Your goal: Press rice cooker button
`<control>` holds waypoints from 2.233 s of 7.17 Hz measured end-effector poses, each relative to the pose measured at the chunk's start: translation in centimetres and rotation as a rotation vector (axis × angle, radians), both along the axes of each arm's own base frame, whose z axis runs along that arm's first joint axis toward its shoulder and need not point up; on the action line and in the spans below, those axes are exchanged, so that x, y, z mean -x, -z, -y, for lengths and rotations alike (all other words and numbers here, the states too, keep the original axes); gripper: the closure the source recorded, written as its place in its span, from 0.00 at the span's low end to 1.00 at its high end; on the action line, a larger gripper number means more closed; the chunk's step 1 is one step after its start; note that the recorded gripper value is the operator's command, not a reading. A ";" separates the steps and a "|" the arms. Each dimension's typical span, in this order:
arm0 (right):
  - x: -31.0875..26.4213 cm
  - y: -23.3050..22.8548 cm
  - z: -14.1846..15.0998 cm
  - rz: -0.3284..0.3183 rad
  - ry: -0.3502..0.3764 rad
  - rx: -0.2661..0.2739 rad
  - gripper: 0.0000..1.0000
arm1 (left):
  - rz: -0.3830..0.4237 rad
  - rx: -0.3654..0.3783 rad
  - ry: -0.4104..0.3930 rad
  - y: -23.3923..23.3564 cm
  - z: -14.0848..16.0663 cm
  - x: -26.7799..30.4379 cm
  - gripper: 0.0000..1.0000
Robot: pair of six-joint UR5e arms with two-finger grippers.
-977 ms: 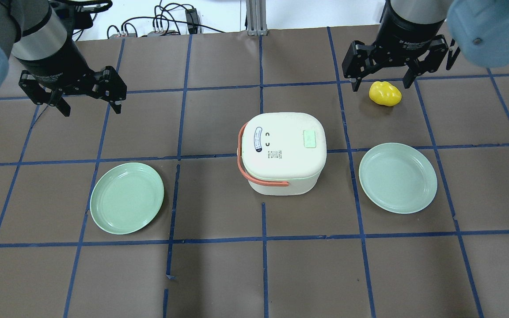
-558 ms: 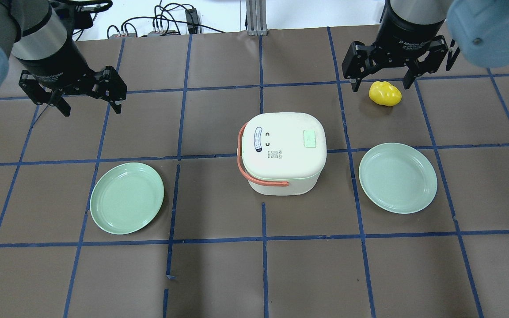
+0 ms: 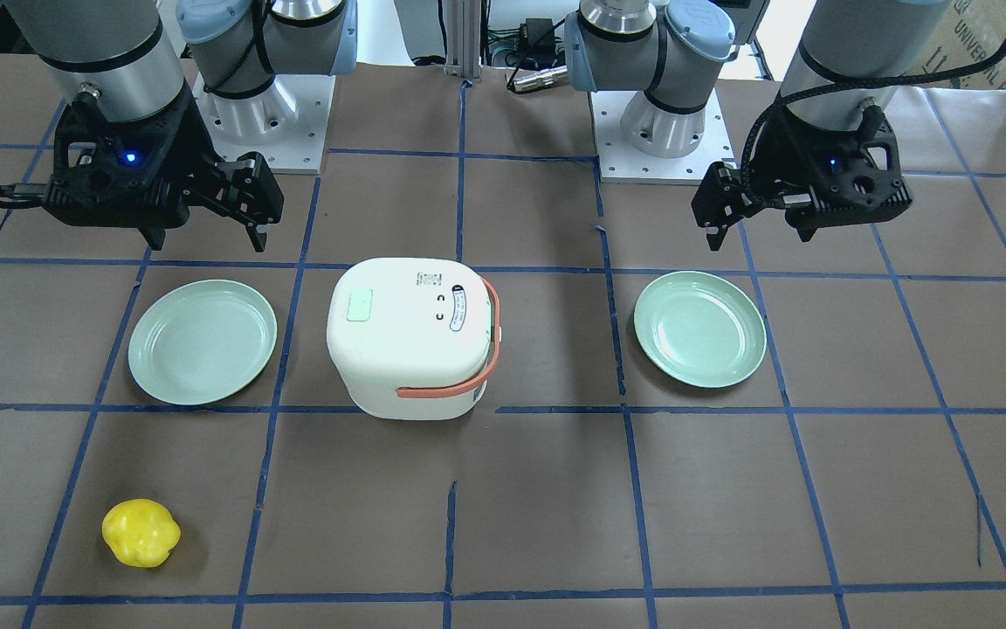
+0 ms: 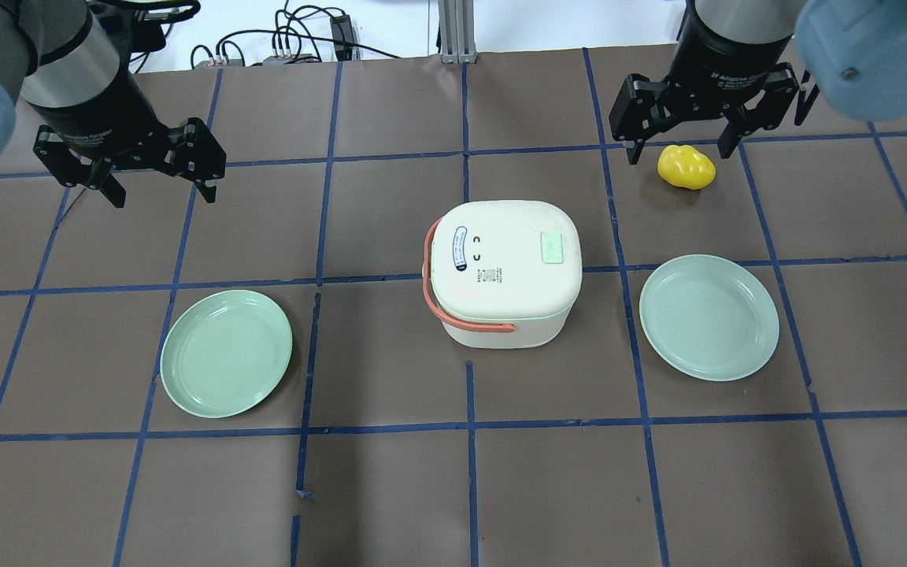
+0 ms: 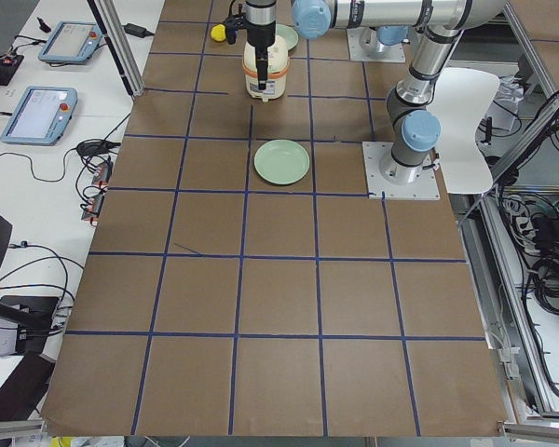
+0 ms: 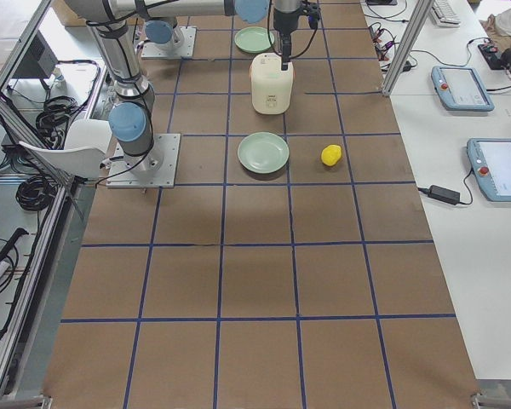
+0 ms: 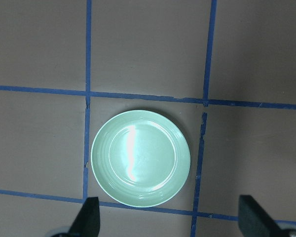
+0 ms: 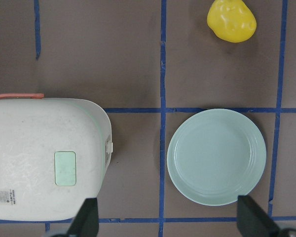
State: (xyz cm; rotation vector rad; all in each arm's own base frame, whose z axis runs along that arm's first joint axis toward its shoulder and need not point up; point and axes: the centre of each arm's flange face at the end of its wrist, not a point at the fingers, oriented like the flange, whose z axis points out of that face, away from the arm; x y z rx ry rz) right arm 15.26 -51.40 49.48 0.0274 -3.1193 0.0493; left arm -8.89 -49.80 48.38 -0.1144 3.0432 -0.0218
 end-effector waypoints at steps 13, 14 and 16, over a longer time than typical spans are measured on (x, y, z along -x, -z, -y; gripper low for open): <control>-2.3 -0.1 -0.4 0.100 0.034 -0.018 0.92 | 0.000 0.000 0.000 0.0 0.0 0.0 0.00; -3.3 0.0 -0.7 0.101 0.032 -0.022 0.89 | 0.000 0.000 0.000 0.0 0.0 0.0 0.00; -5.9 0.1 -1.5 0.102 0.024 -0.022 0.92 | 0.000 0.000 0.000 0.0 0.0 0.0 0.00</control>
